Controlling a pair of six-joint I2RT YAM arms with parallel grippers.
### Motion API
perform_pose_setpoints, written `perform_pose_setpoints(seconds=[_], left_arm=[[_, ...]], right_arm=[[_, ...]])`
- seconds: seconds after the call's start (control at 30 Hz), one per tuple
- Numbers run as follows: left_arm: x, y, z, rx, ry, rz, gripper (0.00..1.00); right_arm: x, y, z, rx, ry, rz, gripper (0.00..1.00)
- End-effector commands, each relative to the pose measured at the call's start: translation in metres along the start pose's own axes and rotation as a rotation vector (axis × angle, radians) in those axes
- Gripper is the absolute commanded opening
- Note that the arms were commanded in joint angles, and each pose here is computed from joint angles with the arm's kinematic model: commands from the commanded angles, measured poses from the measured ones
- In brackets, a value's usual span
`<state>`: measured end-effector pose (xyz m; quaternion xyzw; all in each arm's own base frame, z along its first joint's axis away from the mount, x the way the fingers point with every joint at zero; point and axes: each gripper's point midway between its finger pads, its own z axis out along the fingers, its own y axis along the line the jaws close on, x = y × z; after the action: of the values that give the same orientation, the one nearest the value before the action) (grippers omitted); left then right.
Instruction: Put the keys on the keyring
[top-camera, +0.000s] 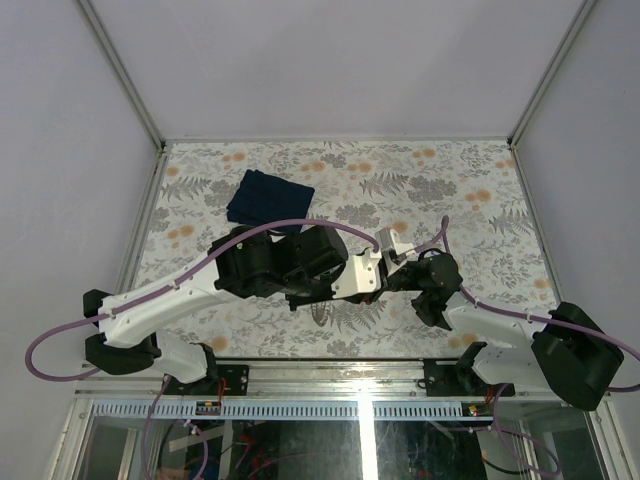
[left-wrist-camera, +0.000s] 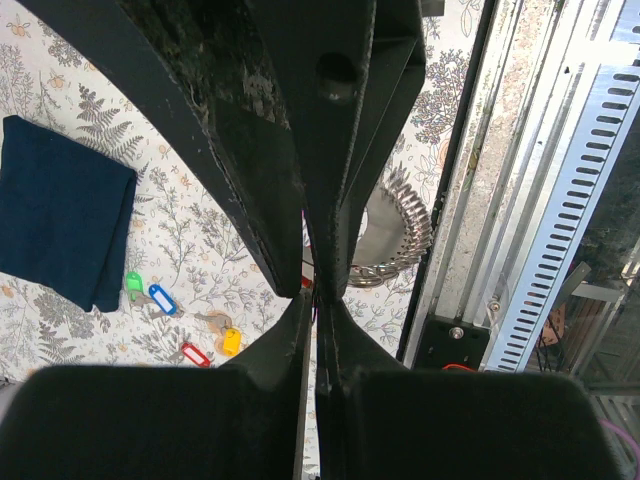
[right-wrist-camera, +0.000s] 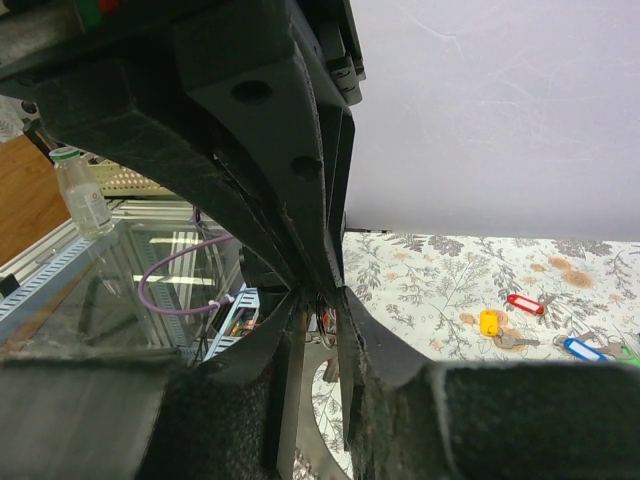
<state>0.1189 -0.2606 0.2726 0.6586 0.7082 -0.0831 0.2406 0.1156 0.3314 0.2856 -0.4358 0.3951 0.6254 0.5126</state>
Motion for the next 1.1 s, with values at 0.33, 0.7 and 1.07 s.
perform_pose_setpoints(seconds=[0.33, 0.7, 1.07], left_arm=[[-0.009, 0.005, -0.009, -0.031, -0.044, 0.001, 0.00], [-0.008, 0.005, -0.010, -0.036, -0.047, 0.000, 0.00], [-0.037, 0.006, -0.043, -0.065, -0.346, -0.005, 0.30]], right_arm=[[-0.016, 0.003, 0.008, -0.031, -0.023, -0.079, 0.24], [-0.024, 0.002, 0.009, -0.016, -0.041, -0.088, 0.00], [-0.059, 0.012, 0.005, 0.023, -0.040, -0.187, 0.00]])
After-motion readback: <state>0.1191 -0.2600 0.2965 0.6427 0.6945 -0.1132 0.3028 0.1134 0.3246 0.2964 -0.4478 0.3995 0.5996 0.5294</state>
